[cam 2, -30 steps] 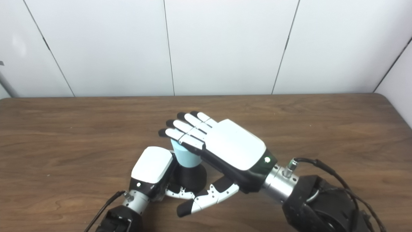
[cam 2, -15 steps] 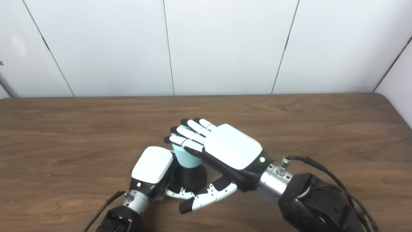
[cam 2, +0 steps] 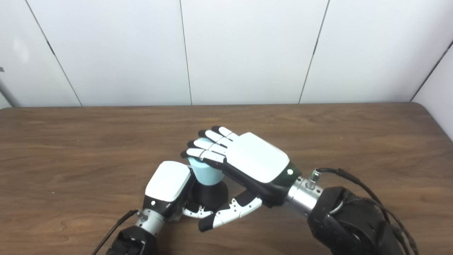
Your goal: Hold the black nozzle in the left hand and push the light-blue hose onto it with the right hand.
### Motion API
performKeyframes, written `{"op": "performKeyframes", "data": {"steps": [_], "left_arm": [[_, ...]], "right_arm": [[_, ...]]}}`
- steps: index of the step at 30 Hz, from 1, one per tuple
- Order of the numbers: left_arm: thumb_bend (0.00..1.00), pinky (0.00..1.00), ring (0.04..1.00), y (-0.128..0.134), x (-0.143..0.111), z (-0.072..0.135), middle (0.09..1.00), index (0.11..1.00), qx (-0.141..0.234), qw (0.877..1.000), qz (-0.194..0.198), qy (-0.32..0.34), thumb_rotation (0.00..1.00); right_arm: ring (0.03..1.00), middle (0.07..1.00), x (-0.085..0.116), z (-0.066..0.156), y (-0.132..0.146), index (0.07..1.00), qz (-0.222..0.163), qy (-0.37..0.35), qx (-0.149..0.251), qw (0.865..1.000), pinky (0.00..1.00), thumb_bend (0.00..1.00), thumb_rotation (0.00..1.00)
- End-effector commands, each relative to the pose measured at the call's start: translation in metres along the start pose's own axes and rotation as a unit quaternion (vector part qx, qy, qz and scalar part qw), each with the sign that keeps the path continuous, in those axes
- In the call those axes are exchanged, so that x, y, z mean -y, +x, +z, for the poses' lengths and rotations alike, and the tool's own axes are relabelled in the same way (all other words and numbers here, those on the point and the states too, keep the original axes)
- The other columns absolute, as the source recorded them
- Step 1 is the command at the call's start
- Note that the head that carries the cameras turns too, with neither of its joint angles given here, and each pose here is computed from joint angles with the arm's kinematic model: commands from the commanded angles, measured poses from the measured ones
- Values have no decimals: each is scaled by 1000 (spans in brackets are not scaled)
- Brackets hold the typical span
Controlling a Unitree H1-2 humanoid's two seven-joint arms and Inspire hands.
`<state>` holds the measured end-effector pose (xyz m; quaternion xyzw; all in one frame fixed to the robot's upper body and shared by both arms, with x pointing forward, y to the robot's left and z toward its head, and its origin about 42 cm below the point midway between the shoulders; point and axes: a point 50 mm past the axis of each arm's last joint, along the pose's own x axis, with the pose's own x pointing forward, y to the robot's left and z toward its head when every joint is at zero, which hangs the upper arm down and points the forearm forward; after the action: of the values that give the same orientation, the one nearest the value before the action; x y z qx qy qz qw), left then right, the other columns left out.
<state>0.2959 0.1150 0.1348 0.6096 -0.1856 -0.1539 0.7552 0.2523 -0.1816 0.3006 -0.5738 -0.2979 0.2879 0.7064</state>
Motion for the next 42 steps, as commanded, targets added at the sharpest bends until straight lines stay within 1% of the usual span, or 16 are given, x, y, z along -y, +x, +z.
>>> {"op": "performKeyframes", "data": {"steps": [1, 7, 12, 17, 23, 30, 36, 42], "left_arm": [[518, 332, 426, -15, 27, 8, 425, 527, 6, 997, -77, -7, 0], [517, 335, 420, -16, 26, 9, 420, 526, 5, 997, -75, -18, 0], [517, 319, 405, -17, 25, 9, 412, 524, 9, 997, -72, -16, 0], [518, 335, 419, -17, 24, 10, 419, 525, 9, 997, -71, -17, 0], [517, 310, 400, -17, 23, 11, 410, 522, 10, 997, -76, -8, 0], [517, 314, 402, -19, 23, 11, 406, 520, 9, 997, -76, -14, 0], [517, 306, 393, -21, 23, 11, 405, 520, 11, 997, -74, -14, 0], [517, 309, 393, -21, 22, 10, 407, 521, 11, 997, -75, -12, 0]], "right_arm": [[952, 885, -9, -4, -4, 859, 42, -1, 1, 999, 968, 683, 1000], [951, 896, -19, -7, -7, 862, 53, 15, -12, 998, 946, 664, 1000], [951, 901, -29, -14, -8, 868, 57, 25, -20, 998, 931, 653, 1000], [957, 906, -36, -20, -9, 879, 59, 33, -25, 997, 926, 645, 1000], [952, 911, -45, -28, -11, 879, 66, 41, -36, 996, 900, 636, 1000], [941, 910, -55, -38, -14, 873, 61, 49, -48, 996, 863, 623, 1000], [937, 908, -57, -44, -15, 865, 59, 54, -57, 995, 843, 622, 1000], [941, 912, -54, -44, -16, 871, 56, 53, -58, 995, 847, 629, 1000]]}}
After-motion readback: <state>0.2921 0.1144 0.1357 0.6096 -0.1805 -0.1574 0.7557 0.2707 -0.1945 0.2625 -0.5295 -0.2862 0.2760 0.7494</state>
